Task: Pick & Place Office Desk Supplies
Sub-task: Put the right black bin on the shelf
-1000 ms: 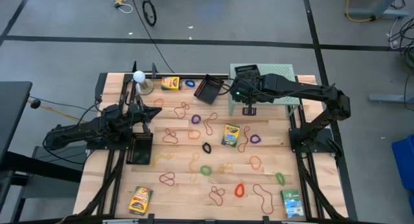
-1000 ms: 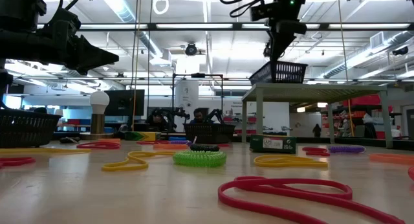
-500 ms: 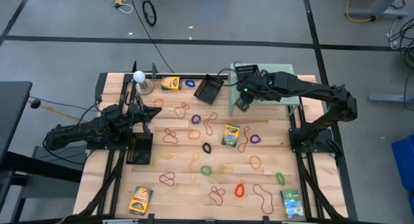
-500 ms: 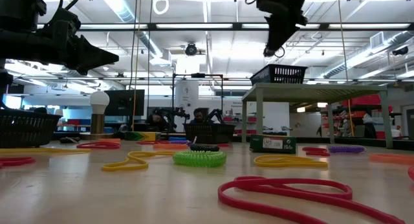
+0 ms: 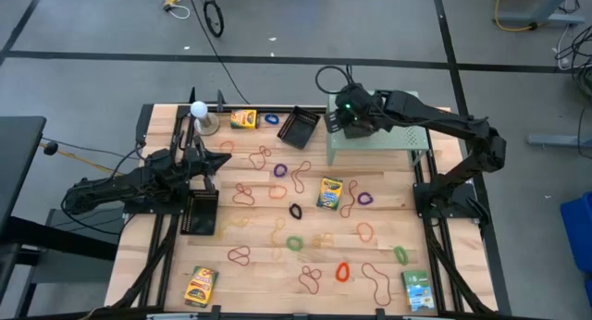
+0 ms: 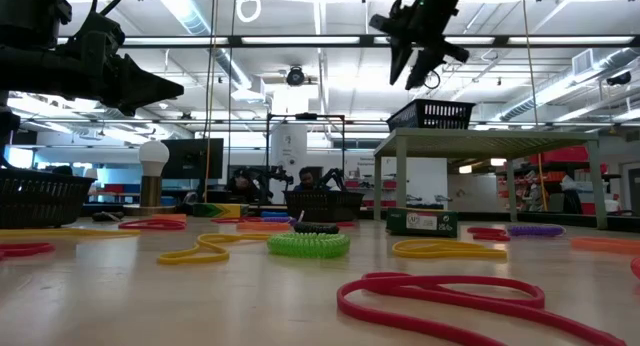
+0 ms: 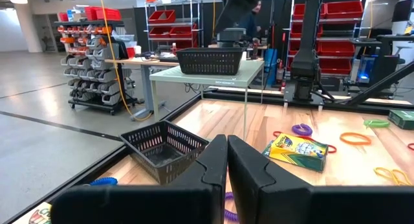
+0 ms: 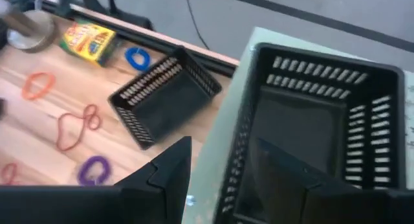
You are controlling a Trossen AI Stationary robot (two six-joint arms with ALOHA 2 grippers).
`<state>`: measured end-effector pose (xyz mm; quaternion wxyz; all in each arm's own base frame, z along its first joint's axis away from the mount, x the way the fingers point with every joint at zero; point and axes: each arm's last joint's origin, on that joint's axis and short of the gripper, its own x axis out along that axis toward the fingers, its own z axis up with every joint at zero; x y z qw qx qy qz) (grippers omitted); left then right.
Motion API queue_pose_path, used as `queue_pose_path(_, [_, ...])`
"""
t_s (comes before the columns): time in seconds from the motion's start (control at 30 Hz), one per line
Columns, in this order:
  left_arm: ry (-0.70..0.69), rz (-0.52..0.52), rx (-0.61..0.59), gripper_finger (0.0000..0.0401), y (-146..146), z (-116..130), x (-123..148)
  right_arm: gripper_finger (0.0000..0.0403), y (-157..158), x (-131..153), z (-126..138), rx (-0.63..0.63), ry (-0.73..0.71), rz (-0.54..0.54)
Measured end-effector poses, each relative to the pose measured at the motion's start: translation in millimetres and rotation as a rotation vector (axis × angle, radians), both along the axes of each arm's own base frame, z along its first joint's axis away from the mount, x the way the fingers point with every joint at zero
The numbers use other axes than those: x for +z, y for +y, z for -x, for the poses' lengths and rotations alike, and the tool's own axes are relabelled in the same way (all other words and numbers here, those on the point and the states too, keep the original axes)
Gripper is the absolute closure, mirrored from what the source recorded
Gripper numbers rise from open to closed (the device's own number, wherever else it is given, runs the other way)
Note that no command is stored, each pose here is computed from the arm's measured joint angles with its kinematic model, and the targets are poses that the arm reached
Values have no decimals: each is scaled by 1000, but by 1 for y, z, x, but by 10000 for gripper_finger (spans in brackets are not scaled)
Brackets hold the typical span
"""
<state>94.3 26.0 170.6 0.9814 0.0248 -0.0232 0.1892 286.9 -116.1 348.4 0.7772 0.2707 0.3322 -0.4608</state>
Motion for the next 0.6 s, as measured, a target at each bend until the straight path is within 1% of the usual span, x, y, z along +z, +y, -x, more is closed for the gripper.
queue_pose_path(0.2, [-1,0,0,381,0,0,0,233,-2,-5,0,20,57,-3])
queue_pose_path(0.4, [-1,0,1,381,0,0,0,198,-5,-6,0,11,61,0])
queue_pose_path(0.5, [-1,0,0,381,0,0,0,187,-7,-12,-4,20,81,-23])
queue_pose_path(0.6, [-1,0,0,381,0,0,0,193,-8,-21,-10,37,99,-59])
